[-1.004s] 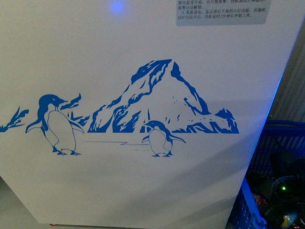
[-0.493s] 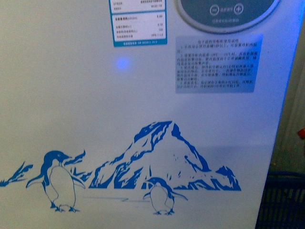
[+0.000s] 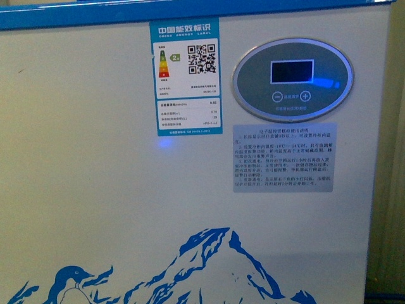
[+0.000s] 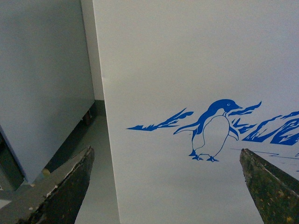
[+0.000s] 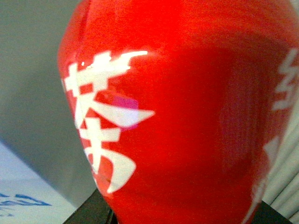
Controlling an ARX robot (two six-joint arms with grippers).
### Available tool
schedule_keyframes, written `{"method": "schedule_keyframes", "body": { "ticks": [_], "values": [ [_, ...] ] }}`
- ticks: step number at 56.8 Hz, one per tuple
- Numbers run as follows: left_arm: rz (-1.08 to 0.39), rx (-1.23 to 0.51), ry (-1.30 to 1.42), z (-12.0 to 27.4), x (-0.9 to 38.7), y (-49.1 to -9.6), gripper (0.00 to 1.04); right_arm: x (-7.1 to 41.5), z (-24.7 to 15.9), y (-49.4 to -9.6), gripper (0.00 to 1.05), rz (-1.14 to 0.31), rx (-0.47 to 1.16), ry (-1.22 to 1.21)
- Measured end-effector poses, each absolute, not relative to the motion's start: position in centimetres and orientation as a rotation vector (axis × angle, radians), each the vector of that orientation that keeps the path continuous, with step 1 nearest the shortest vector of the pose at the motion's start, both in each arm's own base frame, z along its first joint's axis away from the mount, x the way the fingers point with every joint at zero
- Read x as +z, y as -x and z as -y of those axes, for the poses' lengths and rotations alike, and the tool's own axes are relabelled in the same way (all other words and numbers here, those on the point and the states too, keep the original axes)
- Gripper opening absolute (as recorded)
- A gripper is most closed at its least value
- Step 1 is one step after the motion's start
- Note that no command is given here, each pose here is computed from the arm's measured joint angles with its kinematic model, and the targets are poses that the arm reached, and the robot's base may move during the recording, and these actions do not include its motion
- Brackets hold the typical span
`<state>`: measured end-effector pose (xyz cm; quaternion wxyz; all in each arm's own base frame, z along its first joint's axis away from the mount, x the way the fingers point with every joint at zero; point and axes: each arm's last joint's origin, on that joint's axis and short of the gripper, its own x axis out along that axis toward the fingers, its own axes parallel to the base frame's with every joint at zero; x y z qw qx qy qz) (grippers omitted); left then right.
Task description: Put drink in fridge
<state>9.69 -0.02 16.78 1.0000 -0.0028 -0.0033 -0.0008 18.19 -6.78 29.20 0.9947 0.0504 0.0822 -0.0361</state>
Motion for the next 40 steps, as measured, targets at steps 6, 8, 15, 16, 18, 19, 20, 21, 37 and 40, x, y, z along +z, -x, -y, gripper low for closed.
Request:
{"method": "schedule_keyframes", "body": {
  "ticks": [6, 8, 15, 16, 18, 19, 20, 21, 37, 40],
  "values": [
    [0.007, -0.002, 0.006, 0.0, 16.8, -9.7, 0.96, 28.2, 5.7, -16.4, 0.37, -0.161, -0.054, -0.129],
    [0.007, -0.002, 0.006, 0.0, 16.8, -9.7, 0.96, 27.8, 5.4, -16.1, 0.37, -0.164, -0.051, -0.136],
    [0.007, -0.002, 0.005, 0.0, 16.8, -9.7, 0.96, 26.9, 3.3, -14.8, 0.37, -0.148, -0.048, -0.128],
    [0.007, -0.002, 0.005, 0.0, 16.8, -9.7, 0.96, 26.9, 2.9, -14.5, 0.37, -0.141, -0.045, -0.122],
    [0.007, -0.002, 0.005, 0.0, 16.8, -9.7, 0.96, 26.9, 2.3, -14.1, 0.37, -0.125, -0.037, -0.114],
    [0.007, -0.002, 0.005, 0.0, 16.8, -9.7, 0.96, 26.9, 2.1, -14.0, 0.37, -0.119, -0.035, -0.110],
    [0.007, -0.002, 0.005, 0.0, 16.8, -9.7, 0.96, 27.0, 2.0, -13.8, 0.37, -0.112, -0.032, -0.107],
    [0.007, -0.002, 0.005, 0.0, 16.8, -9.7, 0.96, 27.0, 1.6, -13.6, 0.37, -0.101, -0.022, -0.103],
    [0.007, -0.002, 0.005, 0.0, 16.8, -9.7, 0.96, 27.8, 1.2, -11.3, 0.37, 0.001, -0.126, -0.072],
    [0.007, -0.002, 0.005, 0.0, 16.8, -9.7, 0.96, 27.8, 1.3, -10.9, 0.37, 0.012, -0.157, -0.069]
  ]
}}
